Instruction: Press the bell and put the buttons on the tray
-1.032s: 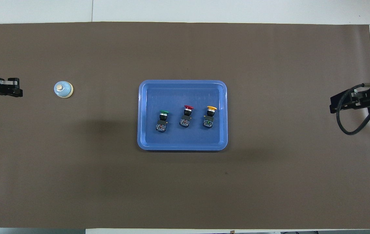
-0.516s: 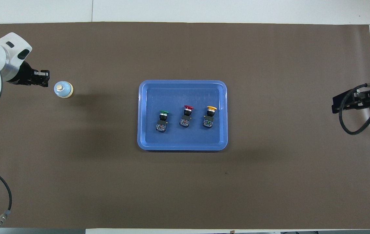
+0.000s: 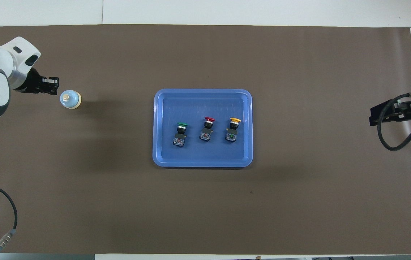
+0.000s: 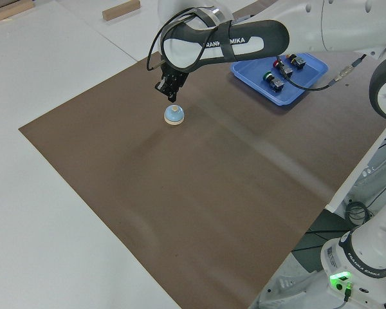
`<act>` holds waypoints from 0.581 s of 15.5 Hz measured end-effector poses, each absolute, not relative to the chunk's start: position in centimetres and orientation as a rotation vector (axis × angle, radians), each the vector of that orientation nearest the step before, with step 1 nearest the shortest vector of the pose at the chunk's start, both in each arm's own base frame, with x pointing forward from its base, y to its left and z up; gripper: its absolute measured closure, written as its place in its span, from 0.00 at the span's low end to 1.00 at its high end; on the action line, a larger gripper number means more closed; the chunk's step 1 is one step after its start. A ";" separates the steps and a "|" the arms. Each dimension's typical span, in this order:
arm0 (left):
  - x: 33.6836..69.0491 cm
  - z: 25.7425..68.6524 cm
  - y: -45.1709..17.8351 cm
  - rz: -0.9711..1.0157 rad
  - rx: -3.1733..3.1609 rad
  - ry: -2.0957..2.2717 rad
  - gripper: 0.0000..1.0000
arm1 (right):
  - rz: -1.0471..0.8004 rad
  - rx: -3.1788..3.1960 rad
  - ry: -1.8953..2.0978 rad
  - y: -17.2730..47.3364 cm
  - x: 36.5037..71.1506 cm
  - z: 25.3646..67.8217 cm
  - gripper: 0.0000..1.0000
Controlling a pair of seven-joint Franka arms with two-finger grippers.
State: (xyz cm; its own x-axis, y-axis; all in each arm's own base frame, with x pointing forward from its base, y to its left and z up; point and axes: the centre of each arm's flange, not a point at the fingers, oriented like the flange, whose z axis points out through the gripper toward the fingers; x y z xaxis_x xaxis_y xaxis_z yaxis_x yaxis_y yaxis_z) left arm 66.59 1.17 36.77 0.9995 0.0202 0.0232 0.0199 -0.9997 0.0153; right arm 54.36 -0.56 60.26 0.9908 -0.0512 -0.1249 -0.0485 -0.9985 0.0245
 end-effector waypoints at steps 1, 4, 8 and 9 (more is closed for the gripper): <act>66.5 36.2 1.1 0.037 3.126 0.031 0.99 | -0.196 3.113 -0.078 -0.6 54.4 60.3 0.00; 66.2 33.9 1.1 0.046 3.127 0.031 0.99 | -0.196 3.113 -0.078 -0.6 54.4 60.3 0.00; 65.8 33.9 1.2 0.115 3.127 0.033 0.99 | -0.196 3.113 -0.078 -0.6 54.4 60.3 0.00; 65.8 33.9 1.2 0.117 3.127 0.033 0.99 | -0.196 3.113 -0.078 -0.6 54.4 60.3 0.00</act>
State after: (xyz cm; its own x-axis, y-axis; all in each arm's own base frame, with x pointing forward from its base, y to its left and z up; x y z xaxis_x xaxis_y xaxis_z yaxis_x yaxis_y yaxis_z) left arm 65.77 1.16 33.88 0.9970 0.0218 0.0746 0.0208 -0.9997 0.0135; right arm 54.36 -0.55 60.26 0.9908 -0.0512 -0.1249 -0.0485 -0.9985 0.0245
